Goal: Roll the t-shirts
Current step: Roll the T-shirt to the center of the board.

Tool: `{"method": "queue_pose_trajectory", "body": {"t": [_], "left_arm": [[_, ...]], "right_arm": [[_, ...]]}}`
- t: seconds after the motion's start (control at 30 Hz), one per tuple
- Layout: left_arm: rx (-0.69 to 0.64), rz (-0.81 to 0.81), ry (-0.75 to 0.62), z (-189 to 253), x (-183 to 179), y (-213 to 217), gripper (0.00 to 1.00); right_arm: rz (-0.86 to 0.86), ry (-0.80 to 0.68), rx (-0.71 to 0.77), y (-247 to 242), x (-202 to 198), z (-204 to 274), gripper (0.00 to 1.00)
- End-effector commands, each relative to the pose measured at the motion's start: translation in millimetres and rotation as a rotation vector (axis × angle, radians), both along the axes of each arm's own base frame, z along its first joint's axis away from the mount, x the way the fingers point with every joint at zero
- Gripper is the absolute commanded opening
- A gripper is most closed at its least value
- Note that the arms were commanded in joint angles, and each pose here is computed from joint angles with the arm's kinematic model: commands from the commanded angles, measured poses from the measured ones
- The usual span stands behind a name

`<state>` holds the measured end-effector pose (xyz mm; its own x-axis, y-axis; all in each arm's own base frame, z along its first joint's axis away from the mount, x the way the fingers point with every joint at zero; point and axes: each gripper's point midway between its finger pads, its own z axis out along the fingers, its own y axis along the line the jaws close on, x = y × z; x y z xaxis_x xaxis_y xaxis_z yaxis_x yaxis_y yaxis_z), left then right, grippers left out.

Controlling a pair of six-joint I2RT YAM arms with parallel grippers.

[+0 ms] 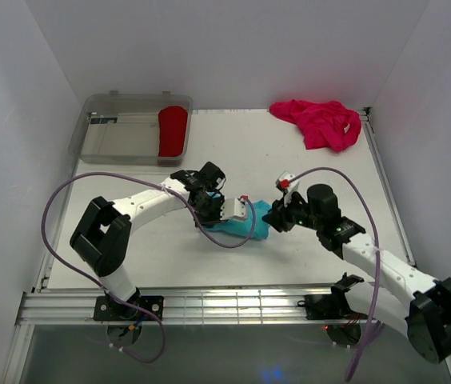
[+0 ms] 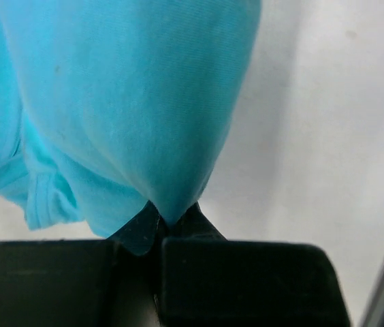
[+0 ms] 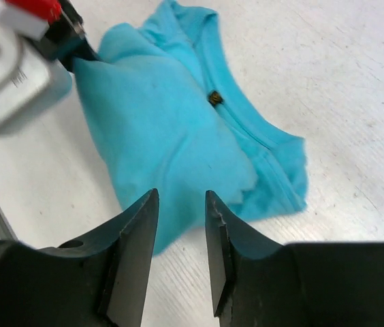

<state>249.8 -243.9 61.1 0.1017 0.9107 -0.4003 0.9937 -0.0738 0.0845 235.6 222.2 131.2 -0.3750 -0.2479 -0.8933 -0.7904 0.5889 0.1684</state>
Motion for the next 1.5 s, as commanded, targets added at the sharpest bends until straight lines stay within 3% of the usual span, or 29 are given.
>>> {"method": "queue_pose_trajectory", "body": {"t": [0.0,0.2,0.33,0.4,0.53,0.73,1.13,1.23,1.33,1.37,1.47], "left_arm": [[-0.034,-0.078,0.255,20,-65,11,0.00],[-0.075,-0.122,0.439,39,-99,12,0.00],[-0.089,-0.123,0.533,42,-103,10,0.00],[-0.078,-0.114,0.554,38,-101,12,0.00],[-0.088,-0.092,0.567,29,-90,19,0.00],[-0.089,-0.092,0.566,24,-84,22,0.00],[-0.075,-0.104,0.515,16,-73,24,0.02],[-0.064,-0.098,0.498,12,-68,27,0.09],[-0.052,-0.064,0.463,8,-60,31,0.20],[-0.050,-0.051,0.457,8,-57,32,0.23],[-0.062,-0.001,0.422,12,-45,32,0.35]], "right_arm": [[0.037,-0.250,-0.005,-9,1,21,0.42],[0.166,-0.453,-0.012,-7,-25,27,0.54],[0.322,-0.494,-0.025,12,-47,25,0.59],[0.402,-0.515,-0.109,18,-52,15,0.61],[0.539,-0.550,-0.259,32,-66,-3,0.62],[0.569,-0.609,-0.245,40,-63,8,0.64],[0.551,-0.569,-0.264,53,-48,-14,0.65],[0.553,-0.504,-0.262,56,-48,-24,0.61],[0.498,-0.399,-0.251,52,-38,-33,0.43],[0.490,-0.364,-0.240,51,-36,-36,0.32],[0.472,-0.257,-0.150,48,-32,-31,0.22]]}}
